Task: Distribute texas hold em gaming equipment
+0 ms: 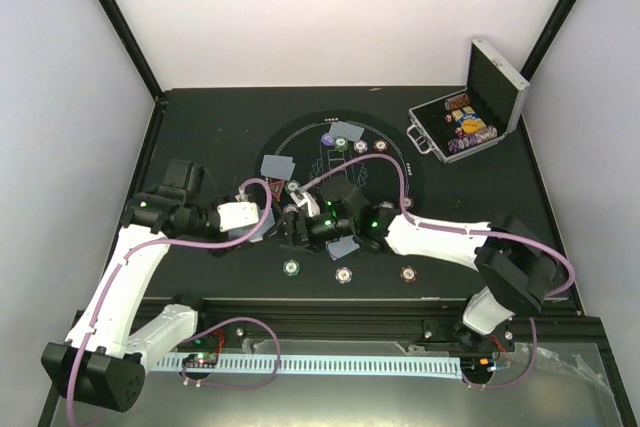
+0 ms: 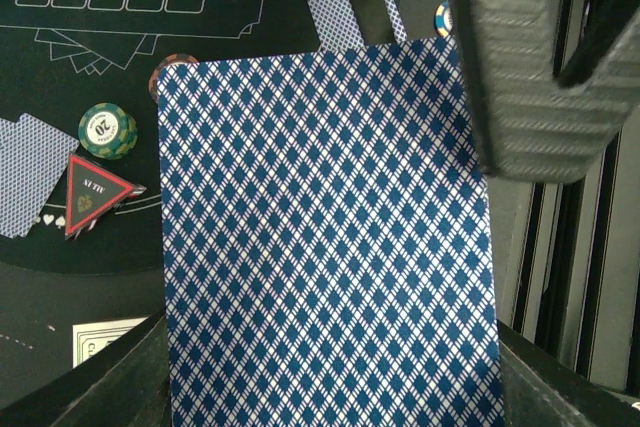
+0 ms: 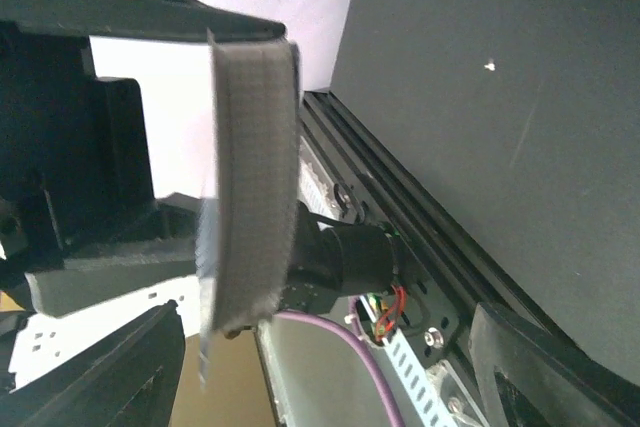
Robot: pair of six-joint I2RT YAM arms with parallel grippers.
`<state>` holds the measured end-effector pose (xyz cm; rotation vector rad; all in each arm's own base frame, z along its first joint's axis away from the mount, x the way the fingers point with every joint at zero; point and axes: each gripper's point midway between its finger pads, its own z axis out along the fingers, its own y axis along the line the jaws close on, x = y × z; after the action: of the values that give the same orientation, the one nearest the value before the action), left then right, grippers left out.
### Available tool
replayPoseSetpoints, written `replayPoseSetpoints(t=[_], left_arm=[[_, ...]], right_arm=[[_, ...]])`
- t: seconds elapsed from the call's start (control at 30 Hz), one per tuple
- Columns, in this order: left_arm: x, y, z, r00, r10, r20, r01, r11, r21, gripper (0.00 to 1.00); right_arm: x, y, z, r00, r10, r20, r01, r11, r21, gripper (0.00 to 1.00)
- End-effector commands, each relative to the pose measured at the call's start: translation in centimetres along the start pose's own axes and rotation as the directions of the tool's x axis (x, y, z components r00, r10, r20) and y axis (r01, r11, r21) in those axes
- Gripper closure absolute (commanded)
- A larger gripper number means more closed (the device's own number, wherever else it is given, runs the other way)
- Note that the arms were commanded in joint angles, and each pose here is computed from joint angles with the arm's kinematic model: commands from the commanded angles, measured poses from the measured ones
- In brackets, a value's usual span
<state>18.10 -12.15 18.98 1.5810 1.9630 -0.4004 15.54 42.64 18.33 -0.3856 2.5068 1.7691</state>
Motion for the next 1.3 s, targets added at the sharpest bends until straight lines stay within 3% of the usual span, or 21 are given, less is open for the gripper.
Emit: replayPoseSetpoints(t=[0.0, 0.6, 0.97, 1.17, 1.27], left_arm=[[-0.9, -0.1, -0.8, 0.999, 0.044, 0.027, -0.044, 0.999, -0.019, 0.98], [-1.0, -0.5, -1.2, 0.998, 0.060, 0.024, -0.060, 0.998, -0.023, 0.98], [-1.2, -0.7, -1.5, 0.997, 0.070, 0.036, -0.069, 0.997, -0.029, 0.99], [-1.1, -0.6, -1.3, 0.997, 0.070, 0.035, -0.069, 0.997, -0.032, 0.98], [-0.8, -0.6, -1.0, 0.997, 0.066, 0.028, -0.065, 0.997, -0.031, 0.98]], right_arm=[[-1.5, 2.7, 0.8, 0.999, -0.035, 0.025, 0.036, 0.997, -0.069, 0.19], [-2.6, -0.1, 4.8, 0.999, 0.042, -0.034, -0.043, 0.999, -0.024, 0.27], [-3.1, -6.0, 1.7, 0.992, 0.120, 0.024, -0.122, 0.991, 0.062, 0.37], [-3.2, -4.7, 1.1, 0.995, 0.096, 0.021, -0.097, 0.994, 0.048, 0.41], [-3.6, -3.2, 0.6, 0.997, 0.065, 0.033, -0.066, 0.997, 0.038, 0.48]])
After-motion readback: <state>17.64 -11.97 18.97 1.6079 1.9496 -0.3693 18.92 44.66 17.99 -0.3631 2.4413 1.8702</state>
